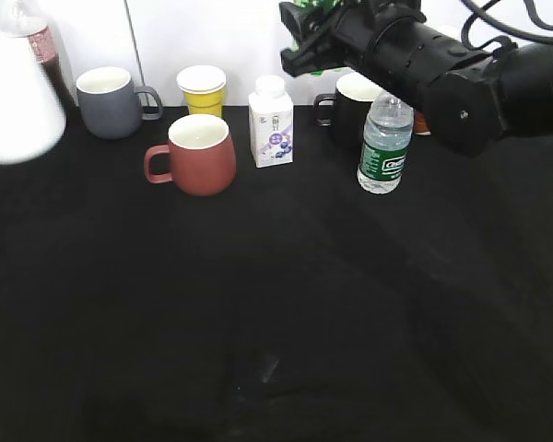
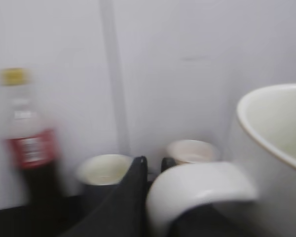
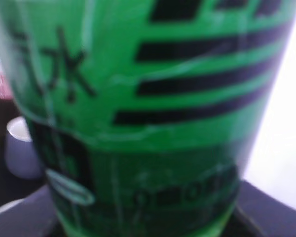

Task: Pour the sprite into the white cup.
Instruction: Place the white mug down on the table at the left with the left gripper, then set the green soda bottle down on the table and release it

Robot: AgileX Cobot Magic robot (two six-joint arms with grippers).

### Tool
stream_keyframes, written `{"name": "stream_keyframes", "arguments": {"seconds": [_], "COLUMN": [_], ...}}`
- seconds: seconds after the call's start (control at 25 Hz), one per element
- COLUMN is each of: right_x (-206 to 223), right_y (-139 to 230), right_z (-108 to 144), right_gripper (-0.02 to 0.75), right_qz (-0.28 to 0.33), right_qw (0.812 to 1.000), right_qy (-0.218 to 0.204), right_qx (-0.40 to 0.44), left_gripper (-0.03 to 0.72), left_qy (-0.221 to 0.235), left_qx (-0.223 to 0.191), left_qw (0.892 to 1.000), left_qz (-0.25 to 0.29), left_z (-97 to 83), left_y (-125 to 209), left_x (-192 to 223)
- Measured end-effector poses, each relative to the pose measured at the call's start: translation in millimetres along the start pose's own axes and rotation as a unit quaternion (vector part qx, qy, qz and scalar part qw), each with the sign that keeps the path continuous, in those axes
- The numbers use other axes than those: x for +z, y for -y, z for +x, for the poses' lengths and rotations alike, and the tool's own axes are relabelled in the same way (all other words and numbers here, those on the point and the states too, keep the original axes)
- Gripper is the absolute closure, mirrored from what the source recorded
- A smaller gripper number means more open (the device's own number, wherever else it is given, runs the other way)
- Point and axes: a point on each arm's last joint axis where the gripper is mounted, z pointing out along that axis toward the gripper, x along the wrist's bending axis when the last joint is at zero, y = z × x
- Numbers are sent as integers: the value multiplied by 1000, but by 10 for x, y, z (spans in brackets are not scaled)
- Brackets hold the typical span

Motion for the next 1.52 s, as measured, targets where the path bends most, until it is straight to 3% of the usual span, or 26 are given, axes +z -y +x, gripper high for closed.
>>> {"name": "stream_keyframes", "arguments": {"seconds": [0.32, 0.6, 0.92, 1.08, 1.24, 1.32, 1.4, 1.52], "right_x": [2, 2, 1, 2, 2, -22, -110, -530], "right_y": [1, 1, -32, -16, 17, -29, -277, -425], "right_z": [4, 5, 1, 6, 10, -32, -209, -783], "right_gripper": [342, 343, 344, 344, 344, 344, 344, 344], "right_qz": [2, 2, -16, -7, 11, 27, 18, 38], "right_qw": [998, 998, 998, 998, 998, 997, 997, 991], "right_qy": [-2, -3, -2, -3, -4, 4, 24, 102], "right_qx": [58, 62, 62, 62, 62, 68, 69, 72], "left_gripper": [627, 624, 445, 335, 320, 319, 319, 319], "left_qy": [23, 41, 44, 30, 11, 4, 5, 34], "left_qx": [3, 0, -25, -35, -47, -51, -48, -27], "left_qw": [999, 999, 998, 998, 994, 993, 995, 999], "left_qz": [47, 35, 49, 49, 95, 110, 92, 26], "left_z": [178, 206, 136, 134, 87, 37, -21, -121], "left_y": [920, 1275, 1370, 1317, 1270, 1067, 719, 185], "left_x": [939, 1342, 1194, 1050, 645, 324, 29, -223]}}
